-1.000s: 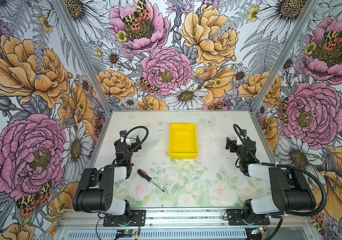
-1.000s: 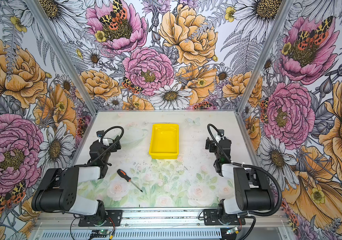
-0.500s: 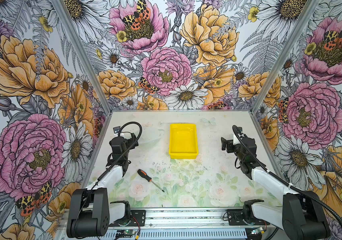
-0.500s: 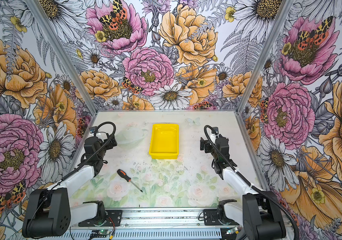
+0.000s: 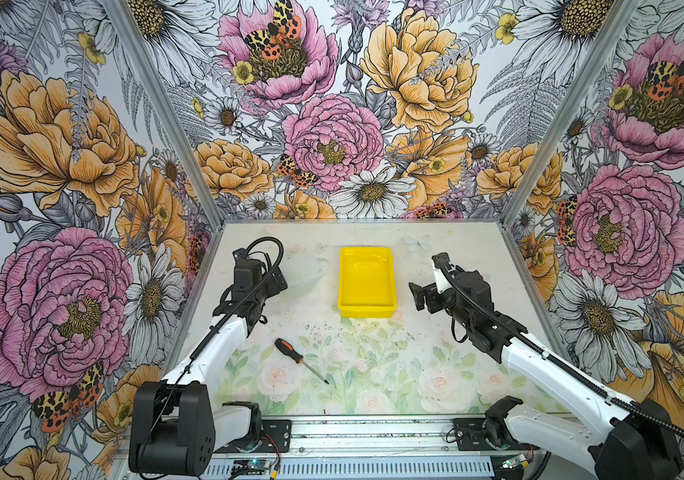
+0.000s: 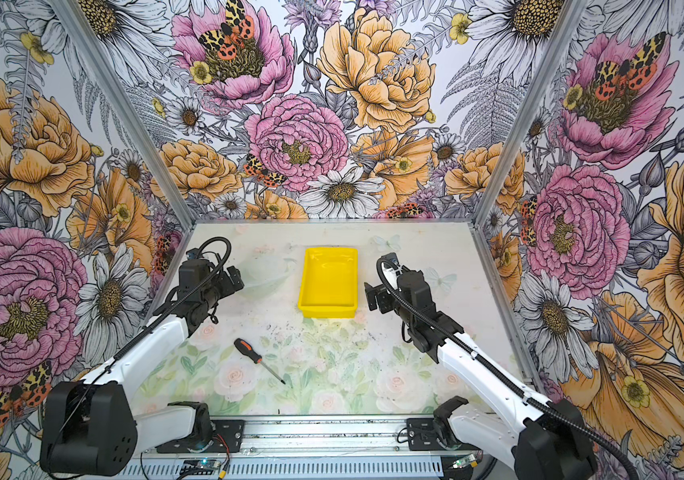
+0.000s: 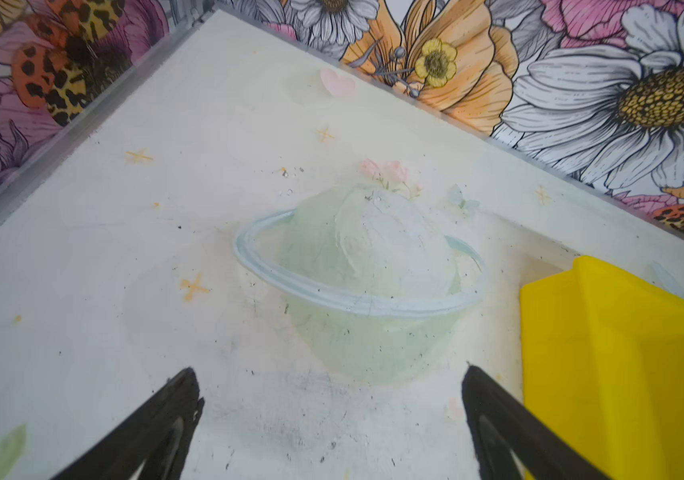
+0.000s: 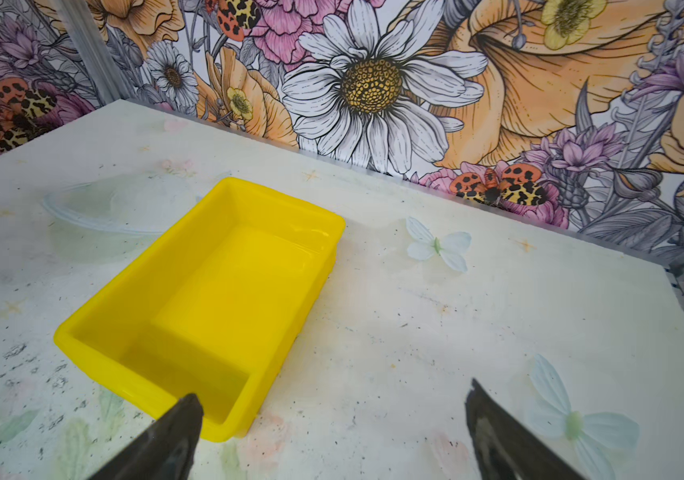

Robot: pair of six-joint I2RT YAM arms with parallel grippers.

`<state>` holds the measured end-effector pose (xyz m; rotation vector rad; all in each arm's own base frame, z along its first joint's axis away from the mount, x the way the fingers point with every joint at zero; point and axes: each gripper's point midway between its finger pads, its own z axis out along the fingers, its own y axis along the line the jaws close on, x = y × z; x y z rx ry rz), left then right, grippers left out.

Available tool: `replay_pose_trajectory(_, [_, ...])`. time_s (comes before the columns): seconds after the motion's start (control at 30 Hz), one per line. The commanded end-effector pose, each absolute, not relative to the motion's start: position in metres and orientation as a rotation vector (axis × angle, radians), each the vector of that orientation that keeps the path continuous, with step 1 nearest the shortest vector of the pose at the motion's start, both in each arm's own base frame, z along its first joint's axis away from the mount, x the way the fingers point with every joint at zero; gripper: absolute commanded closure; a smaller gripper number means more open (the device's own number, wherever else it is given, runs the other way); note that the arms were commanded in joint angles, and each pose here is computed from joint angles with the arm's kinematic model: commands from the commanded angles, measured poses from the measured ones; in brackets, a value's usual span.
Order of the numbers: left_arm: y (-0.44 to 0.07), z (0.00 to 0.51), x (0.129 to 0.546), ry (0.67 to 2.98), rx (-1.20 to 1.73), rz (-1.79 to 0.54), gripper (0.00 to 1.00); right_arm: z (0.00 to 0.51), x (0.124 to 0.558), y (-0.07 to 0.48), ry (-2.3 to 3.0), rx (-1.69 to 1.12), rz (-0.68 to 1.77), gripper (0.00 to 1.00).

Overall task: Put the screwdriver in the bin
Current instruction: 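Lower the left gripper over the screwdriver handle while the right arm reaches toward the bin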

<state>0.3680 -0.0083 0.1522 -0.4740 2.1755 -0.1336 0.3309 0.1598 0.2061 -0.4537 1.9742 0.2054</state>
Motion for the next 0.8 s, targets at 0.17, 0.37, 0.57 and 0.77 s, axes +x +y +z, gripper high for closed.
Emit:
replay_pose_trajectory(0.17, [-0.034, 0.135, 0.327, 2.399, -0.584, -0.223, 0.01, 0.207, 0.346, 0.211, 1.985, -0.641, 0.240, 0.01])
replay_pose_trajectory(0.37, [-0.063, 0.137, 0.301, 2.450, -0.589, -0.220, 0.01, 0.216, 0.342, 0.247, 1.931, -0.781, 0.261, 0.01])
replay_pose_trajectory(0.57, [-0.086, 0.134, 0.274, 2.462, -0.656, -0.261, 0.01, 0.223, 0.324, 0.273, 1.934, -0.855, 0.369, 0.01])
replay_pose_trajectory(0.77, [-0.094, 0.125, 0.252, 2.451, -0.764, -0.293, 0.01, 0.217, 0.286, 0.288, 1.909, -0.972, 0.436, 0.01])
